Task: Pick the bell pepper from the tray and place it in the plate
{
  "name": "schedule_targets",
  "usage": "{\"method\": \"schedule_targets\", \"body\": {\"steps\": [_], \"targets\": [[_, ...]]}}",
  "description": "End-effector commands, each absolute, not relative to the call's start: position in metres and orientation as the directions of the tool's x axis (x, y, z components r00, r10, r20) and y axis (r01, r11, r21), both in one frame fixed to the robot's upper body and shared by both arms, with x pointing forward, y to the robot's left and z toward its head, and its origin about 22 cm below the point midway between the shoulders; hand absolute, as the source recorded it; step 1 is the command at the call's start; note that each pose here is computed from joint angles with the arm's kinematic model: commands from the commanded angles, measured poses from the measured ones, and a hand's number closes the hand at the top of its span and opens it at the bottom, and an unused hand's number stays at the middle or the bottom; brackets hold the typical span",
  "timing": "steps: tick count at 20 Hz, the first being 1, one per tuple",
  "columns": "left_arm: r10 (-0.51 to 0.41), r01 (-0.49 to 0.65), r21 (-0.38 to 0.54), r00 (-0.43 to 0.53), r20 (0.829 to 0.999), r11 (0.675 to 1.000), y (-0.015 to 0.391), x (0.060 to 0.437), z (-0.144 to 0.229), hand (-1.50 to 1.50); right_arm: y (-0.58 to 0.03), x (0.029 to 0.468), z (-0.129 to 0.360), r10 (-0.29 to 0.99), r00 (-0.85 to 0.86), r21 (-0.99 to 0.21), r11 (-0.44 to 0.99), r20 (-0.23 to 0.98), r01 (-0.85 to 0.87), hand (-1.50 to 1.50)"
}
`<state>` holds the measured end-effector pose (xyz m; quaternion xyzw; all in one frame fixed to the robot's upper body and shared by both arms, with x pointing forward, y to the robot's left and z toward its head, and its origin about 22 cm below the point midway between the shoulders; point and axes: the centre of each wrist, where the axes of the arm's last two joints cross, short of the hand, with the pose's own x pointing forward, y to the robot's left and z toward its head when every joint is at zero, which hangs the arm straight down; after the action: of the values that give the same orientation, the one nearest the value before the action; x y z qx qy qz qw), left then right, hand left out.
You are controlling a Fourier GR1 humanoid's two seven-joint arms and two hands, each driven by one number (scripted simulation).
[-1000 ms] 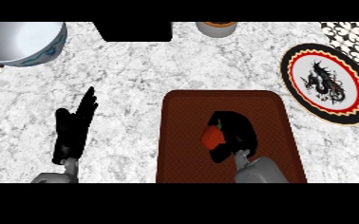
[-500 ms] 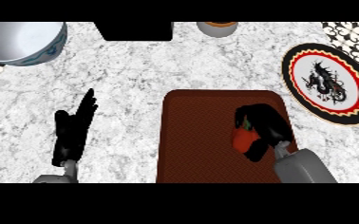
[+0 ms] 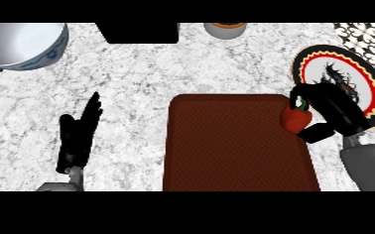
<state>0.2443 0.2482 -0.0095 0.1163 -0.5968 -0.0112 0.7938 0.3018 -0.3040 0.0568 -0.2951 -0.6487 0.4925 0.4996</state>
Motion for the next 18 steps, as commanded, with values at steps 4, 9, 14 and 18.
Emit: {"method": "schedule_targets", "body": {"steps": [4, 9, 14, 18], "targets": [[-0.157, -0.124, 0.2, 0.291, 0.944, 0.972, 0.238, 0.241, -0.012, 0.0, -0.345, 0.308, 0.112, 0.874, -0.285, -0.855, 0.461, 0.393, 0.237, 1.5], [-0.158, -0.112, 0.198, 0.288, 0.944, 0.974, 0.26, 0.242, -0.001, 0.0, -0.363, 0.31, 0.123, 0.881, -0.174, -0.839, 0.473, 0.441, 0.27, 1.5], [-0.168, -0.109, 0.202, 0.264, 0.95, 0.973, 0.245, 0.252, -0.021, 0.0, -0.4, 0.331, 0.106, 0.875, -0.103, -0.836, 0.483, 0.473, 0.26, 1.5], [-0.18, -0.108, 0.218, 0.287, 0.941, 0.97, 0.234, 0.244, -0.011, 0.0, -0.404, 0.347, 0.107, 0.89, -0.048, -0.853, 0.449, 0.453, 0.265, 1.5]]}}
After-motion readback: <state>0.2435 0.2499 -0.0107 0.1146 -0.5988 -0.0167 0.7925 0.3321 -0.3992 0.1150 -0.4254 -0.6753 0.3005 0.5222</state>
